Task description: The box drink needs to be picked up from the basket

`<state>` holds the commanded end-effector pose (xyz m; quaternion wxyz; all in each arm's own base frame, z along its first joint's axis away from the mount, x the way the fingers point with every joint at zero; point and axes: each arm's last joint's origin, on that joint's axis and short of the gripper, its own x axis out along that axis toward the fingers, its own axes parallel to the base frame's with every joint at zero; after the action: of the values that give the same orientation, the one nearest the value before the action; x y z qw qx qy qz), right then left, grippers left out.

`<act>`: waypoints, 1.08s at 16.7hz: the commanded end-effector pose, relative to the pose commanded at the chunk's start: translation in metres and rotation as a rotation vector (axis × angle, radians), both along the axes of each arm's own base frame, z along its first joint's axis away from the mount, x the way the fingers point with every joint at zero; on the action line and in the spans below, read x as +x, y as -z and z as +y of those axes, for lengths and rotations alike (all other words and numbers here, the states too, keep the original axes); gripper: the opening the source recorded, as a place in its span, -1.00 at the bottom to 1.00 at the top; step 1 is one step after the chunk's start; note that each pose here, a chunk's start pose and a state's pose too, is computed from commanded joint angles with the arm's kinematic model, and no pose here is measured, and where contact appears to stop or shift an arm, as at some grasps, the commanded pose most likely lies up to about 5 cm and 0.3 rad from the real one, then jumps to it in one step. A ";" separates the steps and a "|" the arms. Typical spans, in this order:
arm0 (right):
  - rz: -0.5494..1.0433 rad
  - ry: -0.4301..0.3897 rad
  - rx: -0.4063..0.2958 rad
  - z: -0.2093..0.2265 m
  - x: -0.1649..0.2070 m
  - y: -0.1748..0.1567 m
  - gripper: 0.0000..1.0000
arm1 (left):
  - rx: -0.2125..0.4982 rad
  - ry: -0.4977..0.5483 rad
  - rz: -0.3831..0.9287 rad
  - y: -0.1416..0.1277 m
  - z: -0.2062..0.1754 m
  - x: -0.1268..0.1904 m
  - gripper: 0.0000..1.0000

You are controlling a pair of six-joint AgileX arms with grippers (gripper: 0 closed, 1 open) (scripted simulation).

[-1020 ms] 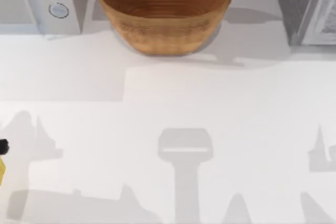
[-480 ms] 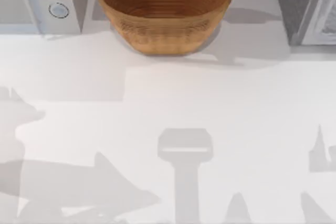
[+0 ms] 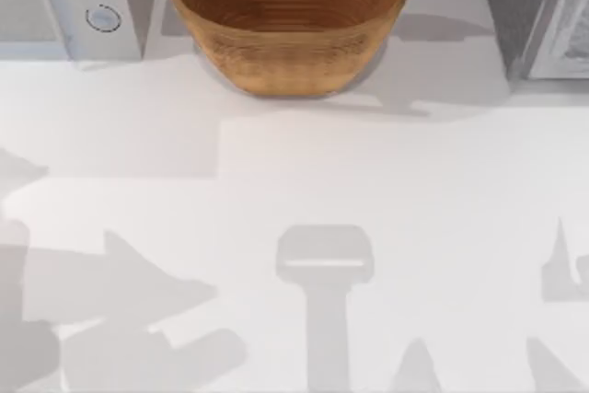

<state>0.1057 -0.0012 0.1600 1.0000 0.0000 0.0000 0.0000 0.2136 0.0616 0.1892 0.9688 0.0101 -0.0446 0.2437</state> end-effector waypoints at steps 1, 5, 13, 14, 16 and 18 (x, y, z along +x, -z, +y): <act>0.000 0.000 0.000 0.000 0.000 0.000 1.00 | 0.000 -0.005 -0.001 0.001 0.001 0.001 -1.00; 0.000 0.000 0.000 0.000 0.000 0.000 1.00 | 0.000 -0.001 0.005 0.002 0.000 0.001 -1.00; 0.000 0.000 0.000 0.000 0.000 0.000 1.00 | 0.000 -0.003 0.002 0.022 0.011 0.021 -1.00; 0.000 0.000 0.000 0.000 0.000 0.000 1.00 | 0.000 -0.004 0.002 0.027 0.013 0.025 -1.00; 0.000 0.000 0.000 0.000 0.000 0.000 1.00 | 0.000 -0.005 0.001 0.037 0.017 0.031 -1.00; 0.000 0.000 0.000 0.000 0.000 0.000 1.00 | 0.000 -0.005 0.000 0.045 0.020 0.035 -1.00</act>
<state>0.1057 -0.0012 0.1600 1.0000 0.0000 0.0000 0.0000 0.2485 0.0813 0.1441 0.9681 0.0102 -0.0447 0.2463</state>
